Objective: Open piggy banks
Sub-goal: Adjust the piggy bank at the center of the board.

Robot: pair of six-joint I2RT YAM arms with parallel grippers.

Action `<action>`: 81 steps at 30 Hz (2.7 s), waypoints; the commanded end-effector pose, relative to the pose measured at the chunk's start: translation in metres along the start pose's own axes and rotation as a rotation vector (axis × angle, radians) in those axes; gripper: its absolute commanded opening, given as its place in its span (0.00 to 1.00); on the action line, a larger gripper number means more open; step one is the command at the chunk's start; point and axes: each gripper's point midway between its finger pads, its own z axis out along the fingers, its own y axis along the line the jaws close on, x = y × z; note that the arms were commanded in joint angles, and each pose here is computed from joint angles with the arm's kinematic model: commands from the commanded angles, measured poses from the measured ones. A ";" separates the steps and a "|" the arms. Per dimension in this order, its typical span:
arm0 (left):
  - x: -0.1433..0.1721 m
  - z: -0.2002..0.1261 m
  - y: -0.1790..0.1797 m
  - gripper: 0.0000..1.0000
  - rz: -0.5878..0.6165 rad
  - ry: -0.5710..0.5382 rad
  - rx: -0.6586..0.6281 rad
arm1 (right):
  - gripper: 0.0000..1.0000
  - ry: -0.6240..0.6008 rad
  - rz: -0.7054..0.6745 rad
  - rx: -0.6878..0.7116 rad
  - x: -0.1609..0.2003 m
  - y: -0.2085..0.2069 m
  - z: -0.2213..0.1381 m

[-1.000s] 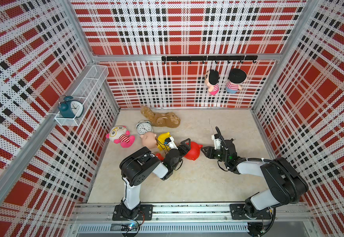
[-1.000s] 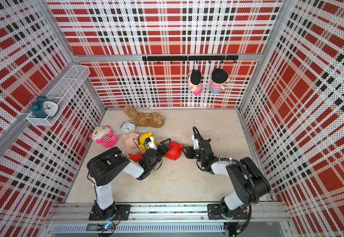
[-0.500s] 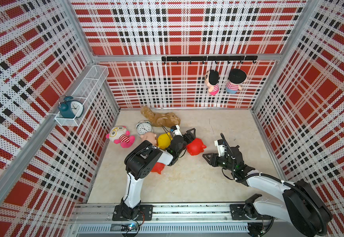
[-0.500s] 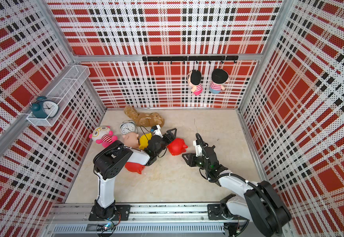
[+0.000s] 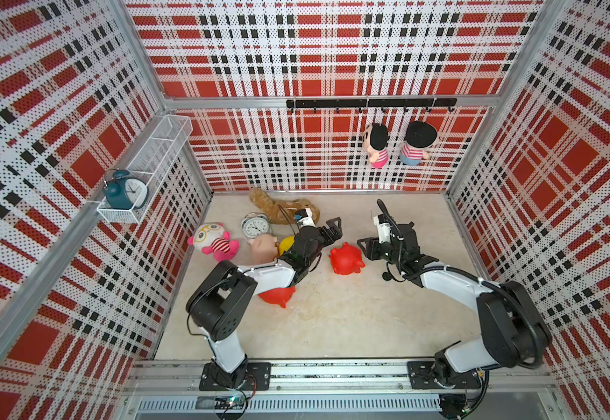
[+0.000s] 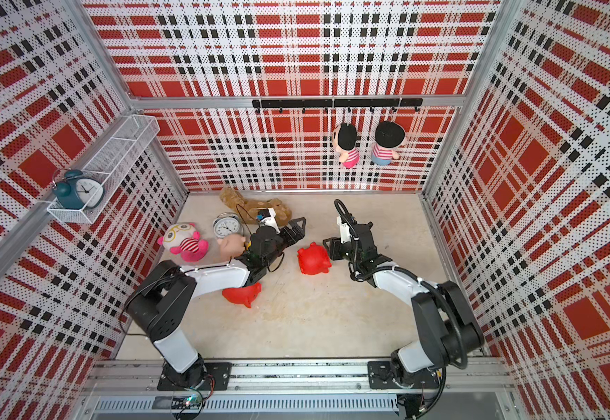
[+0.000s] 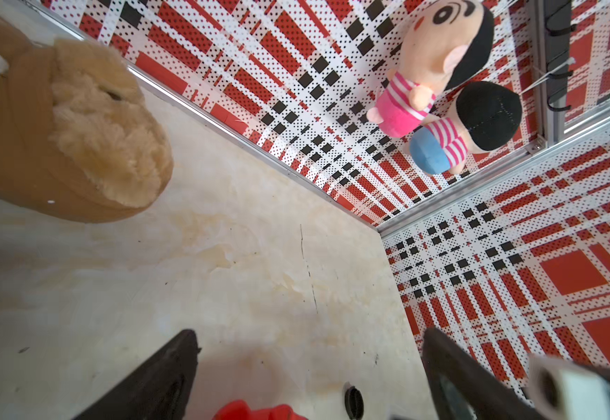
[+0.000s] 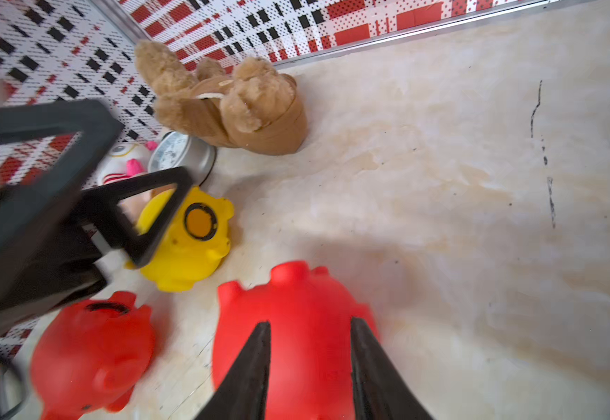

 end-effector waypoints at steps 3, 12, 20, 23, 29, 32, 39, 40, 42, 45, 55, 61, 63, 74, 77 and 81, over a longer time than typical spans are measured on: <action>0.023 -0.036 0.021 0.98 0.100 0.064 -0.154 | 0.30 0.067 -0.013 -0.089 -0.002 -0.026 0.042; 0.068 -0.080 0.013 0.98 0.067 0.170 -0.148 | 0.32 0.116 0.026 -0.214 0.036 -0.010 0.038; 0.100 -0.097 0.029 0.98 -0.038 0.230 -0.215 | 0.32 0.139 0.082 -0.264 0.074 0.015 0.001; 0.103 -0.102 0.033 0.98 -0.048 0.228 -0.226 | 0.32 0.157 0.074 -0.264 0.091 0.029 -0.010; 0.091 -0.100 0.040 0.98 -0.017 0.223 -0.246 | 0.33 0.153 0.090 -0.272 0.104 0.039 -0.017; 0.082 -0.097 0.046 0.98 -0.013 0.231 -0.253 | 0.33 0.163 0.098 -0.302 0.107 0.044 -0.015; 0.051 -0.098 0.056 0.98 -0.001 0.225 -0.237 | 0.32 0.188 0.131 -0.332 0.122 0.054 -0.011; 0.047 -0.097 0.056 0.98 0.000 0.233 -0.233 | 0.32 0.189 0.136 -0.335 0.123 0.054 -0.011; 0.043 -0.095 0.050 0.98 0.021 0.259 -0.238 | 0.32 0.195 0.154 -0.341 0.129 0.054 -0.010; 0.047 -0.093 0.047 0.98 0.053 0.316 -0.301 | 0.32 0.200 0.180 -0.356 0.137 0.058 -0.012; 0.080 -0.079 0.052 0.98 0.116 0.510 -0.368 | 0.32 0.213 0.205 -0.385 0.153 0.065 -0.011; 0.091 -0.062 0.050 0.98 0.151 0.576 -0.381 | 0.32 0.208 0.226 -0.408 0.155 0.068 -0.007; 0.098 -0.056 0.049 0.98 0.154 0.600 -0.378 | 0.32 0.206 0.230 -0.416 0.154 0.069 -0.006; 0.116 -0.054 0.068 0.98 0.130 0.659 -0.425 | 0.31 0.202 0.222 -0.422 0.155 0.070 -0.006; 0.121 -0.054 0.072 0.98 0.141 0.680 -0.429 | 0.31 0.201 0.215 -0.424 0.155 0.071 -0.006; 0.128 -0.053 0.081 0.98 0.192 0.733 -0.443 | 0.32 0.195 0.206 -0.434 0.153 0.073 -0.009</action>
